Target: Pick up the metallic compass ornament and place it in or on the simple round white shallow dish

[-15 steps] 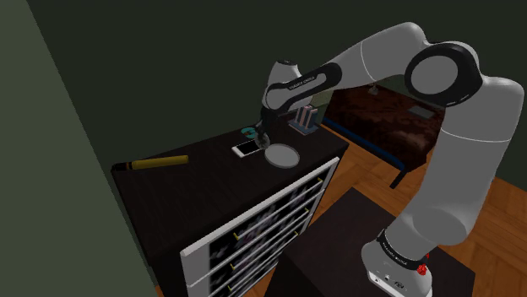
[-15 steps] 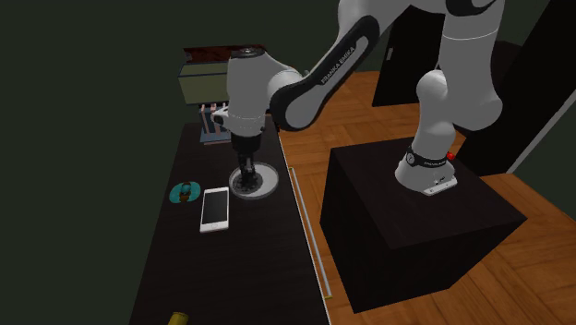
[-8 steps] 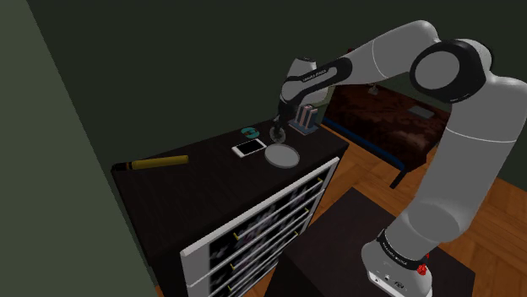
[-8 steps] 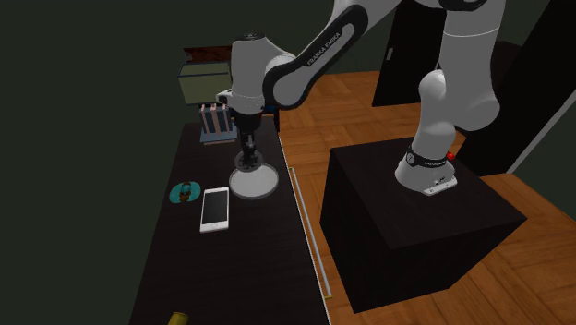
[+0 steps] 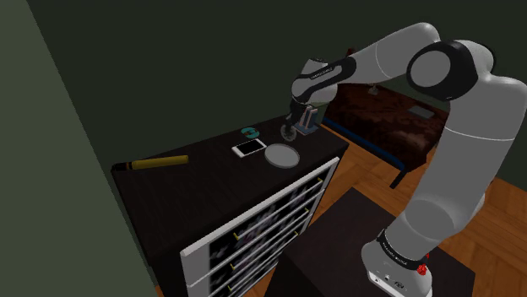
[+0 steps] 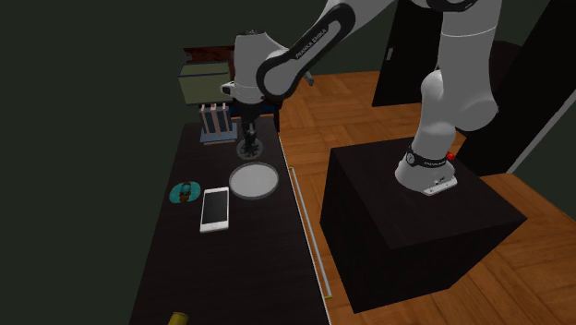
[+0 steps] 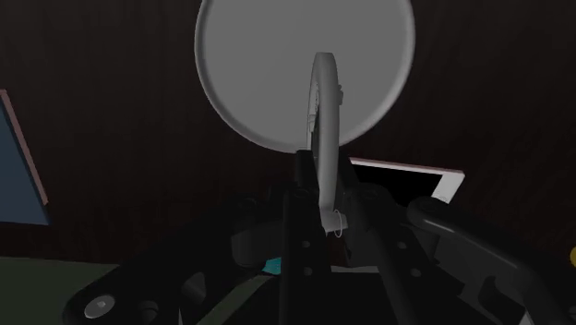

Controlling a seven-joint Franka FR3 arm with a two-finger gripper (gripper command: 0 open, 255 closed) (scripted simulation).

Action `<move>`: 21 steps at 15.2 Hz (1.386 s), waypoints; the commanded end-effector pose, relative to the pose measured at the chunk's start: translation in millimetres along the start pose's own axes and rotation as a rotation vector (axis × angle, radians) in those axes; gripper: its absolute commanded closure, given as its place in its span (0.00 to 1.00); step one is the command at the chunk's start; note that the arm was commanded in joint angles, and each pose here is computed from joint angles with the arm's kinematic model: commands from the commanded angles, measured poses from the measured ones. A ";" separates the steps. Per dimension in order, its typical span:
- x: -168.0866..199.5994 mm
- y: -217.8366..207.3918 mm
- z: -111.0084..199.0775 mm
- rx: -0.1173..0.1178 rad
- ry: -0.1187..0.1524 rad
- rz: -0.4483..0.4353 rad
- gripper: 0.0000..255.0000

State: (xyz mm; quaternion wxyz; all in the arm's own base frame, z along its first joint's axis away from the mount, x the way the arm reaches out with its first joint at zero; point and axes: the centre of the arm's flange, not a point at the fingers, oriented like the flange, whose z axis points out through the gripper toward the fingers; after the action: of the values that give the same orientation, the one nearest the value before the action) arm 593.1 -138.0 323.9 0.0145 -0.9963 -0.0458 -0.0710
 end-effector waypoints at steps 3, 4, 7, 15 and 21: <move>-3.7 1.2 20.1 0.000 0.000 -0.001 1.00; -4.5 1.3 25.3 0.000 0.000 -0.001 1.00; -6.7 1.7 40.9 0.000 0.000 -0.001 1.00; -11.8 2.5 75.8 0.000 0.000 -0.001 1.00; -11.7 2.5 75.8 0.000 0.000 -0.001 1.00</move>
State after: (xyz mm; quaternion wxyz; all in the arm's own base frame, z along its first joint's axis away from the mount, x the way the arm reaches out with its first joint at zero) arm 592.3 -138.8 247.2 0.0145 -0.9963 -0.0461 -0.0710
